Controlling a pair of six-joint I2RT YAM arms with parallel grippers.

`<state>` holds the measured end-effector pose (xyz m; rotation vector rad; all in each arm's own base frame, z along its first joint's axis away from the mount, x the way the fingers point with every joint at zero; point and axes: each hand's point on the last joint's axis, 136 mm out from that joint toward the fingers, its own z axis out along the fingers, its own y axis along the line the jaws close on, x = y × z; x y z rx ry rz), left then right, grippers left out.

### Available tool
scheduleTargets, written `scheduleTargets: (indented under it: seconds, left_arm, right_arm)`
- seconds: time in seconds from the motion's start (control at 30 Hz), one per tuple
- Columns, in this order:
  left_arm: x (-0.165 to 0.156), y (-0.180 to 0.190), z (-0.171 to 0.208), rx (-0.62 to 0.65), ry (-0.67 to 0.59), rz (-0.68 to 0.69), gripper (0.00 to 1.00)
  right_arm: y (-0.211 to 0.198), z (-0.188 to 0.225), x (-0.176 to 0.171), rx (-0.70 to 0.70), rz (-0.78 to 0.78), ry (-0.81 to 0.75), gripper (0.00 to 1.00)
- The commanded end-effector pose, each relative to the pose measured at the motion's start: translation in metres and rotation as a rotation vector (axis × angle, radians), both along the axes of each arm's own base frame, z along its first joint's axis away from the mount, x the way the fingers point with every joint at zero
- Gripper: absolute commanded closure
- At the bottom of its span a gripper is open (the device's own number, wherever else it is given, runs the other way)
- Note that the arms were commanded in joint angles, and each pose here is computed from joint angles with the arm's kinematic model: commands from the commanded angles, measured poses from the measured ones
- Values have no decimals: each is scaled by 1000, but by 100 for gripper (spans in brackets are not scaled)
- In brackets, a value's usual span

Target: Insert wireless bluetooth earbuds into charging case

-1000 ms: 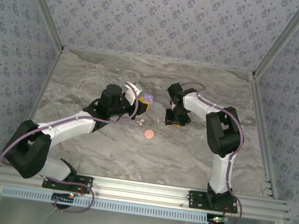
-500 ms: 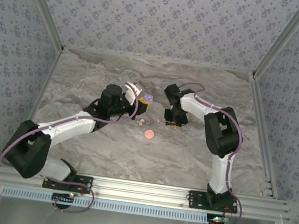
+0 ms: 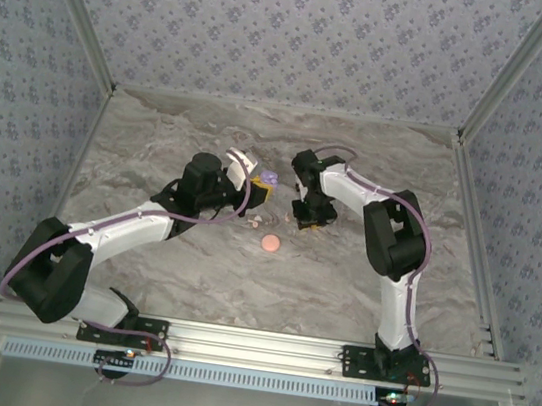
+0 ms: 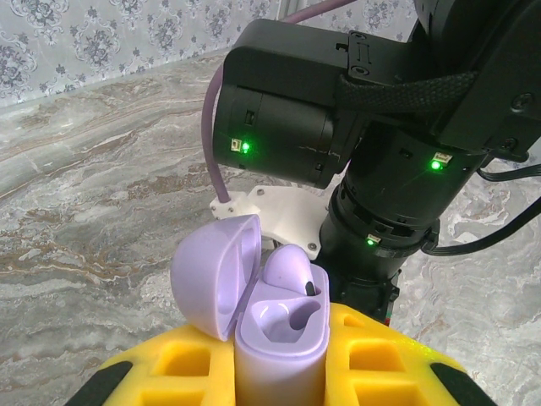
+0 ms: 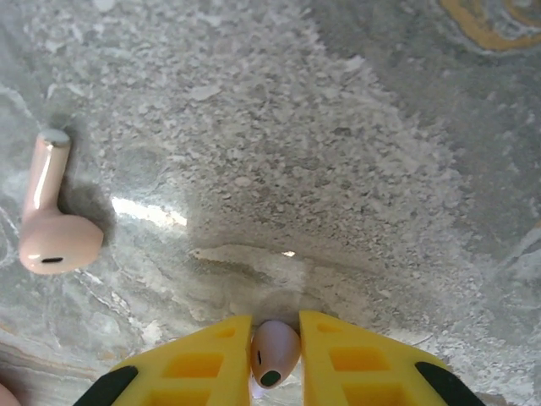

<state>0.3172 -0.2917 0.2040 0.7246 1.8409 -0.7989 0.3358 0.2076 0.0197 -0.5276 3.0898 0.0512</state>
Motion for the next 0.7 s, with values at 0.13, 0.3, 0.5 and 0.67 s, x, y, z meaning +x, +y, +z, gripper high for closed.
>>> scheduleTargets:
  seconds: [0.13, 0.3, 0.5, 0.67]
  left_arm:
    - [2, 1, 12, -12, -39, 6, 86]
    - [3, 0, 12, -12, -40, 5, 86]
    - [3, 0, 12, -6, -42, 3, 86]
    - [4, 0, 10, -3, -42, 2, 86]
  right_arm:
    - [-17, -2, -11, -65, 212, 62, 78]
    - [-21, 0, -7, -62, 167, 60, 66]
    - [-23, 14, 1, -9, -7, 37, 57]
    - [-9, 30, 3, 127, -205, 13, 50]
